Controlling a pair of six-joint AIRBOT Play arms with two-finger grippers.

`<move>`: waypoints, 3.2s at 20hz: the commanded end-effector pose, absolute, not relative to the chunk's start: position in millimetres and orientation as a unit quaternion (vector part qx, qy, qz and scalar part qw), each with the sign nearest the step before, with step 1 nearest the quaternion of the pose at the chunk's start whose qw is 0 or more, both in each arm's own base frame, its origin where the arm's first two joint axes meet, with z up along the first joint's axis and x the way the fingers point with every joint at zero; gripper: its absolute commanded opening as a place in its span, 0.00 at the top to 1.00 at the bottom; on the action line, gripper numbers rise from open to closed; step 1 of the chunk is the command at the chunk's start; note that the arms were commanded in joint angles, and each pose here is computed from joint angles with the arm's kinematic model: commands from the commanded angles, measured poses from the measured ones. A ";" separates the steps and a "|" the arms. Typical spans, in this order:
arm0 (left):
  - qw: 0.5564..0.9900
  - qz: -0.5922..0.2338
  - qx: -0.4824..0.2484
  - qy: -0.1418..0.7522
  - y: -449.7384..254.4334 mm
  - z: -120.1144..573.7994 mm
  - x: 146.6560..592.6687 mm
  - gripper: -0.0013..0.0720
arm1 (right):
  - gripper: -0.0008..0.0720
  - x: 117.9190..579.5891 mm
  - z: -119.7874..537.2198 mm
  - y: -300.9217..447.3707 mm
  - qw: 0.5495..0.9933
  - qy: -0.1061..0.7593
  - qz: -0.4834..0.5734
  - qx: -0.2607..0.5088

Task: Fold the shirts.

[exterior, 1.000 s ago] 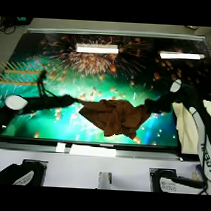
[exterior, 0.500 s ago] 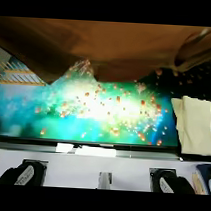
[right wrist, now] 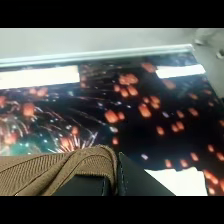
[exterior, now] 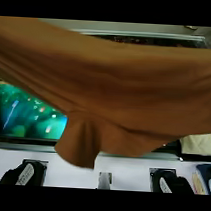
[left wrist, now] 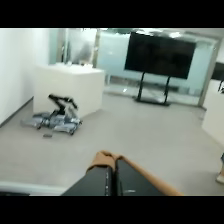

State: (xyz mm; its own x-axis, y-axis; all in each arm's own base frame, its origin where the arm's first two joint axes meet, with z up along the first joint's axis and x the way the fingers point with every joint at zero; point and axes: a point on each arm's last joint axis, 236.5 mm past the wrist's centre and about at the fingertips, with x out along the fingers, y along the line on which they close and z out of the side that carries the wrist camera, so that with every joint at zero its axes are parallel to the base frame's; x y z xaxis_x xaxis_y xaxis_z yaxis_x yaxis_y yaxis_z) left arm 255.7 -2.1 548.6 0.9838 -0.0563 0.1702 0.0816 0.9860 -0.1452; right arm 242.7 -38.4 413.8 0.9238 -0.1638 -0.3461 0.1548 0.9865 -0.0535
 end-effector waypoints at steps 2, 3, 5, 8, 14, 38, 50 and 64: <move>0.987 -0.016 -0.119 0.106 20.8 429.7 300.1 0.93 | 0.95 271.0 342.6 -43.8 0.946 0.308 -0.101 0.000; 0.976 -0.016 -0.142 0.163 26.7 382.6 314.1 0.93 | 0.95 287.8 307.3 -36.7 0.930 0.358 -0.087 0.000; 0.947 -0.004 -0.195 0.254 39.8 286.3 337.3 0.93 | 0.95 319.2 226.3 -16.7 0.891 0.450 -0.054 0.016; 0.909 0.034 -0.265 0.319 57.8 162.7 360.8 0.93 | 0.95 373.4 112.2 21.3 0.857 0.505 -0.016 0.099; 0.861 0.059 -0.351 0.363 64.3 68.0 388.9 0.93 | 0.95 466.8 9.2 81.7 0.802 0.491 -0.006 0.340; 0.608 -0.039 -0.379 0.696 -78.7 -102.4 195.4 0.14 | 0.40 379.8 -7.7 -45.9 0.738 0.620 -0.015 0.265; 0.651 0.000 -0.394 0.649 -103.0 -120.4 233.7 0.71 | 0.25 385.6 -23.7 -36.0 0.726 0.628 0.010 0.279; 0.697 -0.033 -0.375 0.611 -102.8 -88.7 244.0 0.94 | 0.25 427.6 -99.8 36.8 0.728 0.639 0.033 0.245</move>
